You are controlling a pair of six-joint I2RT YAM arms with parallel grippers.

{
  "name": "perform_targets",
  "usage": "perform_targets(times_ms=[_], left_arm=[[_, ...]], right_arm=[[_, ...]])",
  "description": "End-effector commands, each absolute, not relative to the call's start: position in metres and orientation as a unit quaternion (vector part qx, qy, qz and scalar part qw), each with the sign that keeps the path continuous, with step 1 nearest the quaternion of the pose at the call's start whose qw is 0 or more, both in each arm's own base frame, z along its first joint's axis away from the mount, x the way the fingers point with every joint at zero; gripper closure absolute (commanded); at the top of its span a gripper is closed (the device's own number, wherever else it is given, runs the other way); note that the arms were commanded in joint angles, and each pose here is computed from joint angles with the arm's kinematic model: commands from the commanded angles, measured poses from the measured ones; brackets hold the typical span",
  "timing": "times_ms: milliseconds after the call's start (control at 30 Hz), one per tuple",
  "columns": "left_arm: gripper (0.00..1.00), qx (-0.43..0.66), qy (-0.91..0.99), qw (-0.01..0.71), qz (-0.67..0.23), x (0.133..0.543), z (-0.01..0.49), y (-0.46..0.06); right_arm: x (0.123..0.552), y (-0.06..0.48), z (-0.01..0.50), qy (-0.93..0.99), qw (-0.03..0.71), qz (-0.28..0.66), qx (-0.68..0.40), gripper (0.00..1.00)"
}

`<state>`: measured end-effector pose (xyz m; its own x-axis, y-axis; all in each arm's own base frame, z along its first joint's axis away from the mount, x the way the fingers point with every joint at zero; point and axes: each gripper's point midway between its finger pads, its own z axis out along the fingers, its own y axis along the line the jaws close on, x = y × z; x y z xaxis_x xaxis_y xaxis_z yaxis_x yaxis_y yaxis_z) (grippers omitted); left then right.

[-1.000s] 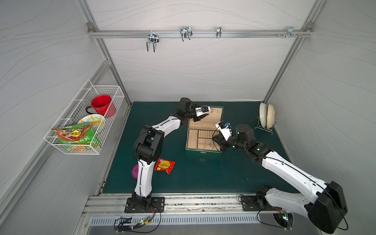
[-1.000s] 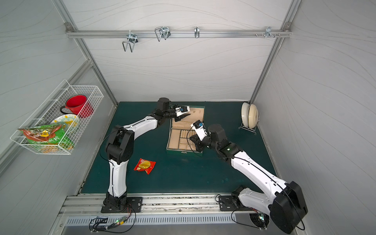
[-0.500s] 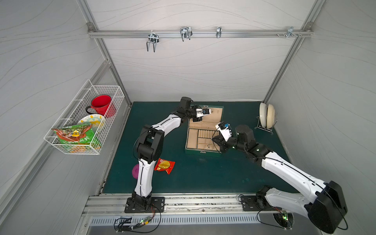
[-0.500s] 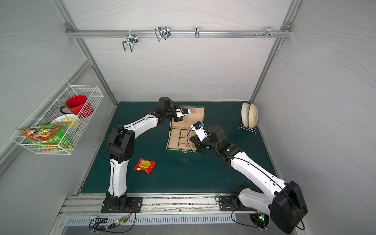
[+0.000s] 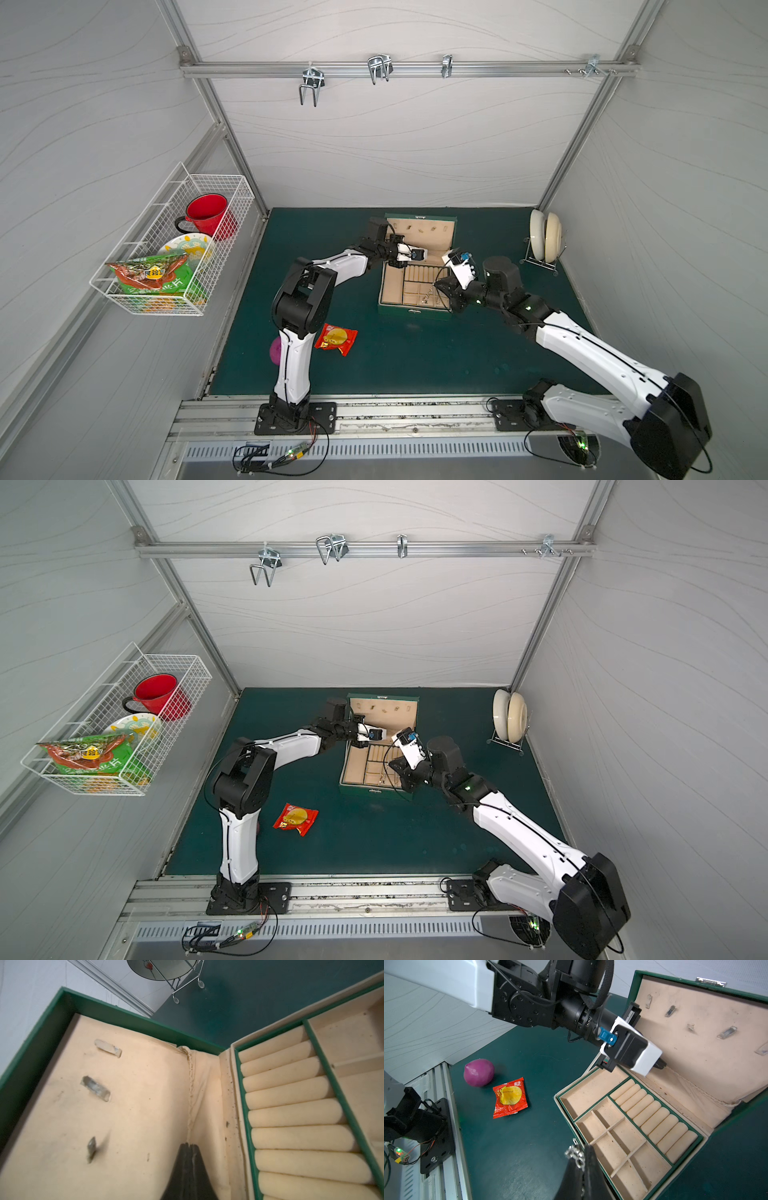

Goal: Put jewelry chain into jewelry box
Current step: Open the fastener on the jewelry box, then hang the necklace on the jewelry box clasp.

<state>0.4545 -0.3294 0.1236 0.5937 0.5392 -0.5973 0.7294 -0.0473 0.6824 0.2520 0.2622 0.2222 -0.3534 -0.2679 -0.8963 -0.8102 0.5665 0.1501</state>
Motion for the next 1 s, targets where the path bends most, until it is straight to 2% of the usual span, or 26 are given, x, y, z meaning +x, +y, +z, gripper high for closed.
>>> perform_targets(times_ms=[0, 33, 200, 300, 533, 633, 800, 967], left_arm=[[1.0, 0.698, 0.437, 0.557, -0.101, 0.457, 0.146, -0.336], [1.0, 0.69, 0.441, 0.563, -0.11, 0.457, 0.153, -0.337], [0.69, 0.633, 0.48, 0.588, -0.15, 0.455, 0.19, -0.329], [0.57, 0.591, 0.505, 0.601, -0.186, 0.447, 0.215, -0.319], [0.48, 0.526, 0.553, 0.598, -0.246, 0.424, 0.236, -0.297], [0.4, 0.493, 0.576, 0.593, -0.271, 0.419, 0.238, -0.283], [0.37, 0.439, 0.572, 0.607, -0.334, 0.397, 0.255, -0.257], [0.37, 0.435, 0.576, 0.576, -0.383, 0.372, 0.251, -0.256]], right_arm=[[0.256, 0.261, 0.234, 0.759, 0.46, 0.306, -0.345, 1.0], [0.256, 0.262, 0.234, 0.759, 0.459, 0.306, -0.346, 1.0], [0.261, 0.26, 0.237, 0.765, 0.459, 0.294, -0.343, 1.0], [0.265, 0.261, 0.243, 0.766, 0.46, 0.288, -0.344, 1.0], [0.283, 0.274, 0.249, 0.768, 0.455, 0.282, -0.351, 1.0], [0.293, 0.282, 0.248, 0.769, 0.452, 0.278, -0.357, 1.0], [0.311, 0.295, 0.246, 0.768, 0.451, 0.271, -0.365, 1.0], [0.329, 0.307, 0.239, 0.769, 0.448, 0.265, -0.372, 1.0]])
